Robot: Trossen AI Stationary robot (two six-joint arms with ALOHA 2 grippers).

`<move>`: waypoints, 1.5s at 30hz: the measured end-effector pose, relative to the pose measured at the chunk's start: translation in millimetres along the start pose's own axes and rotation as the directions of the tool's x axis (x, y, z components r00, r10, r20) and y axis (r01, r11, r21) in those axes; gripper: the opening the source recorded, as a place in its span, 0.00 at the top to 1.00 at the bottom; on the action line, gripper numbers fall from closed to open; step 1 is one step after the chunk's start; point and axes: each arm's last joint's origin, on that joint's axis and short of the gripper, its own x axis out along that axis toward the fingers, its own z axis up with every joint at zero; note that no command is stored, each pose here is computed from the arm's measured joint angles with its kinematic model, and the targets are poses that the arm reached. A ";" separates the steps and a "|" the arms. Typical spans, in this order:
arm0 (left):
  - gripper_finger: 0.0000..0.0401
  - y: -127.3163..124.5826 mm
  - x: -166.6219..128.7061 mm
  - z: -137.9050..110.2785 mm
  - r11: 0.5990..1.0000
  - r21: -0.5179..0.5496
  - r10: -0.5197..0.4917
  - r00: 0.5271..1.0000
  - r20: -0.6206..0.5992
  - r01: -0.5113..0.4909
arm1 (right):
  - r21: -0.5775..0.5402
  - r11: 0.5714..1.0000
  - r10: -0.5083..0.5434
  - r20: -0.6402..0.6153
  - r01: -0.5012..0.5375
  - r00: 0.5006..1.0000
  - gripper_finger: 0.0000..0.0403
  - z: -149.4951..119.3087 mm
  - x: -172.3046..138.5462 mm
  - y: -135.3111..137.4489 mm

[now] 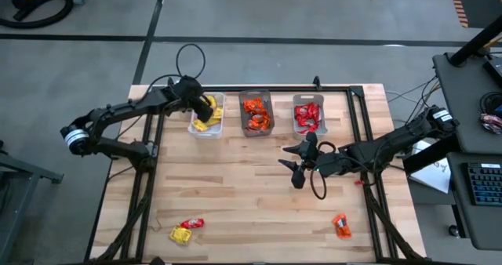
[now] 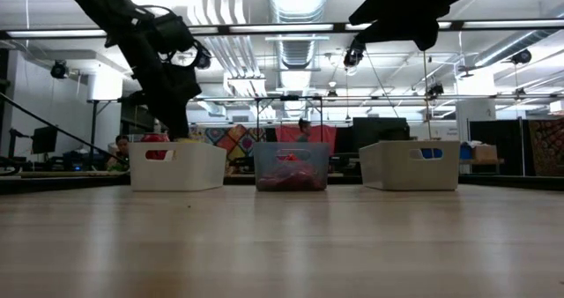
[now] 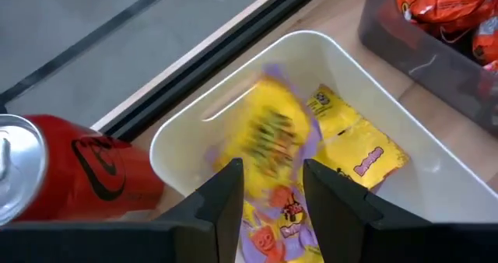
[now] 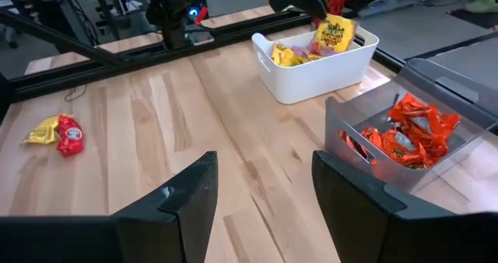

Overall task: Sort candy
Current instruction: Put the yellow candy into the white bin, then put the orange chocolate into the black bin

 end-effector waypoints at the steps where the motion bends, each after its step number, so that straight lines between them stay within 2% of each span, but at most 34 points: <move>1: 0.70 0.1 -1.2 1.3 1.000 0.000 0.001 1.000 0.001 -0.001 | 0.000 1.000 0.000 0.000 0.000 1.000 0.51 0.0 0.0 0.0; 8: 0.70 0.1 -17.8 15.4 1.000 0.021 0.022 0.999 0.036 -0.023 | -0.004 1.000 -0.002 -0.004 0.002 1.000 0.51 -0.5 0.0 -0.2; 16: 0.70 -32.9 -56.0 13.0 0.985 0.129 -0.133 0.978 0.159 0.113 | 0.025 1.000 -0.002 -0.005 0.002 1.000 0.51 -0.5 -0.1 -0.3; 20: 0.70 -57.3 -76.7 3.3 0.955 0.209 -0.262 0.931 0.254 0.211 | 0.058 0.998 0.031 -0.024 -0.030 0.999 0.51 -1.3 -0.1 0.6; 24: 0.70 -79.3 -95.6 -8.0 0.907 0.292 -0.391 0.865 0.315 0.304 | 0.133 0.985 0.118 -0.070 -0.108 0.991 0.51 -3.0 1.2 2.1; 27: 0.70 -93.2 -106.5 -17.0 0.865 0.345 -0.479 0.804 0.353 0.364 | 0.209 0.961 0.213 -0.157 -0.178 0.964 0.51 -8.7 3.1 3.4; 29: 0.70 -100.0 -111.5 -22.4 0.841 0.373 -0.522 0.771 0.364 0.393 | 0.271 0.945 0.249 -0.231 -0.183 0.941 0.51 -15.4 4.9 4.4; 31: 0.70 -106.0 -113.7 -26.9 0.822 0.396 -0.548 0.757 0.356 0.409 | 0.331 0.930 0.274 -0.340 -0.158 0.900 0.51 -26.4 6.9 4.1; 33: 0.70 -110.2 -115.4 -29.8 0.811 0.411 -0.562 0.751 0.348 0.417 | 0.419 0.899 0.325 -0.442 -0.128 0.836 0.51 -35.6 7.7 4.8; 37: 0.70 -115.7 -112.3 -31.5 0.804 0.421 -0.567 0.754 0.332 0.419 | 0.552 0.833 0.394 -0.648 0.044 0.652 0.51 -55.9 4.8 7.5; 41: 0.70 -117.5 -110.5 -30.9 0.806 0.420 -0.564 0.756 0.332 0.417 | 0.496 0.826 0.350 -0.824 0.267 0.445 0.51 -64.3 -8.8 16.3; 44: 0.70 -118.1 -110.4 -30.3 0.805 0.424 -0.566 0.753 0.337 0.415 | 0.368 0.830 0.259 -0.920 0.419 0.294 0.51 -61.0 -22.4 25.1; 45: 0.70 -118.3 -110.5 -30.0 0.805 0.424 -0.567 0.751 0.340 0.416 | 0.329 0.832 0.230 -0.937 0.446 0.262 0.51 -57.9 -26.5 29.6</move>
